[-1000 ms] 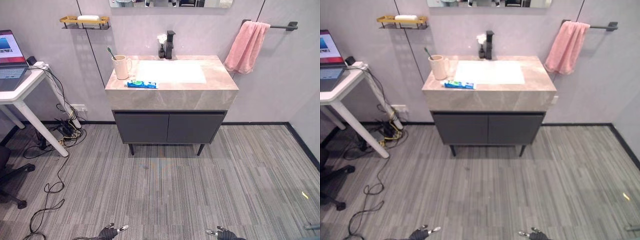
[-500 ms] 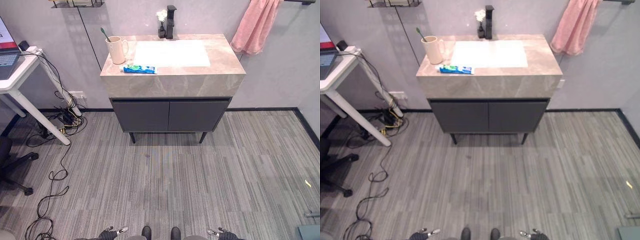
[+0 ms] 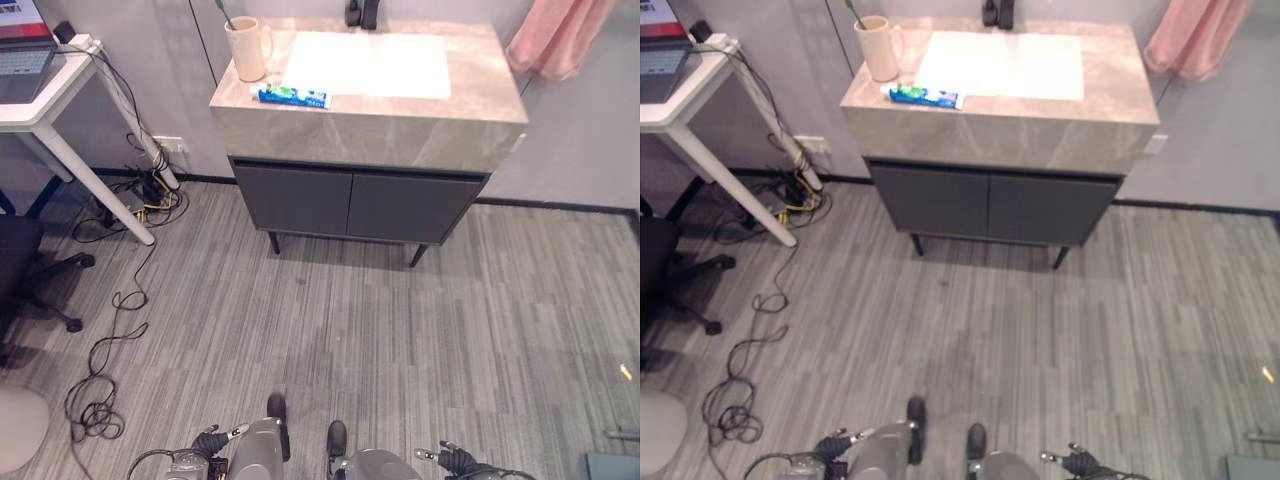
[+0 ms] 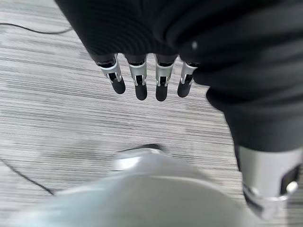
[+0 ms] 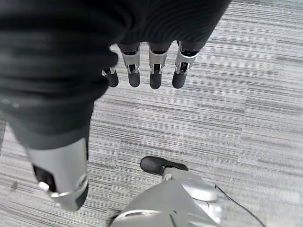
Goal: Put brush and paste in cup on sink, flatten towel.
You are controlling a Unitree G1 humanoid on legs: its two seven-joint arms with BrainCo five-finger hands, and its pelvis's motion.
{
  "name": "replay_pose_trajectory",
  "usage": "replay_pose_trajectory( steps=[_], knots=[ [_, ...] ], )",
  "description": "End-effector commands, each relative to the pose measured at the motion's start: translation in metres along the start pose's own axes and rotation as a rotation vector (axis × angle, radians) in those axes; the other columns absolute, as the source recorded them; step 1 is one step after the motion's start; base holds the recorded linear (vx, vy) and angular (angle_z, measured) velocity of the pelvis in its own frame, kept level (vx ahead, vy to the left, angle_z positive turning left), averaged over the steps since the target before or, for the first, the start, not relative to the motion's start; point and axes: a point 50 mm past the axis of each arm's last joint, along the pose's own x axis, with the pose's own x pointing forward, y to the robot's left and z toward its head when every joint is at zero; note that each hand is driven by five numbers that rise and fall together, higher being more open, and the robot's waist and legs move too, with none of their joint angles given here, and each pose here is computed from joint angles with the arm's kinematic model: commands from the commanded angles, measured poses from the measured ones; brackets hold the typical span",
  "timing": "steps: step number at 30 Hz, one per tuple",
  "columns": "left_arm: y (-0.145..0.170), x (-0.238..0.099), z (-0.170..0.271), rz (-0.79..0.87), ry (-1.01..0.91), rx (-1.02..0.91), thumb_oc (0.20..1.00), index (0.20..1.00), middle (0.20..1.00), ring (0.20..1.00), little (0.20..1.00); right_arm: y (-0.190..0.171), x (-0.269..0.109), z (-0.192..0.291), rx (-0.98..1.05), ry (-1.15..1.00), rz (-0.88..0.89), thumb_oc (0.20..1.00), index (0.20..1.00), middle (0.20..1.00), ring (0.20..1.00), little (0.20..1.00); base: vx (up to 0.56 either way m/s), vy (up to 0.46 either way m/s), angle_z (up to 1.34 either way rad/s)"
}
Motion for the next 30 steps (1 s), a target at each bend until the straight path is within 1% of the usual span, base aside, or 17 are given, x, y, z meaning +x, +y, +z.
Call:
replay_pose_trajectory(
  steps=[1,5,8,11,12,14,15,16,20,25,28,30],
  knots=[
    [0.007,-0.001,-0.008,0.035,0.011,-0.026,1.000,1.000,1.000,1.000,1.000,-0.005,-0.003,-0.012,-0.094,0.015,-0.011,1.000,1.000,1.000,1.000,1.000,0.17,0.049,-0.27],
    [0.011,-0.005,-0.026,0.050,0.059,-0.046,1.000,1.000,1.000,1.000,1.000,0.002,-0.002,-0.011,-0.130,0.025,0.011,1.000,1.000,1.000,1.000,1.000,0.34,0.156,-0.45],
    [0.011,-0.004,-0.026,0.050,0.057,-0.039,1.000,1.000,1.000,1.000,1.000,0.005,-0.001,-0.010,-0.149,0.029,0.021,1.000,1.000,1.000,1.000,1.000,0.26,0.188,-0.80],
    [0.013,-0.004,-0.022,0.049,0.044,-0.016,1.000,1.000,1.000,1.000,1.000,0.011,0.000,-0.007,-0.213,0.030,0.042,1.000,1.000,1.000,1.000,1.000,0.27,0.237,-0.30],
    [0.013,-0.003,-0.018,0.048,0.028,0.021,1.000,1.000,1.000,1.000,1.000,0.015,0.000,-0.004,-0.256,0.025,0.058,1.000,1.000,1.000,1.000,1.000,0.33,0.307,-0.23],
    [0.012,-0.003,-0.013,0.038,0.009,0.082,1.000,1.000,1.000,1.000,1.000,0.015,0.001,-0.001,-0.274,0.017,0.056,1.000,1.000,1.000,1.000,1.000,0.32,0.323,-0.19],
    [0.009,-0.002,-0.006,0.026,-0.016,0.191,1.000,1.000,1.000,1.000,1.000,0.016,0.002,0.007,-0.274,-0.017,0.048,1.000,1.000,1.000,1.000,1.000,0.23,0.258,-0.23],
    [0.009,-0.002,-0.006,0.026,-0.016,0.191,1.000,1.000,1.000,1.000,1.000,0.016,0.002,0.007,-0.274,-0.017,0.048,1.000,1.000,1.000,1.000,1.000,0.21,0.261,-0.16],
    [0.009,-0.001,0.000,0.008,-0.023,0.319,1.000,1.000,1.000,1.000,1.000,0.016,0.003,0.024,-0.297,-0.079,0.039,1.000,1.000,1.000,1.000,1.000,0.16,0.315,-0.13],
    [0.008,-0.002,-0.009,-0.006,0.012,0.375,1.000,1.000,1.000,1.000,1.000,0.017,0.001,0.024,-0.239,-0.106,0.040,1.000,1.000,1.000,1.000,1.000,0.29,0.186,0.01],
    [0.006,-0.002,-0.009,-0.016,0.010,0.390,1.000,1.000,1.000,1.000,1.000,0.016,0.001,0.024,-0.258,-0.111,0.045,1.000,1.000,1.000,1.000,1.000,0.29,-0.031,-0.10],
    [0.003,-0.001,-0.002,-0.020,-0.022,0.417,1.000,1.000,1.000,1.000,1.000,0.013,0.001,0.023,-0.297,-0.102,0.036,1.000,1.000,1.000,1.000,1.000,0.39,-0.103,0.05]
  ],
)
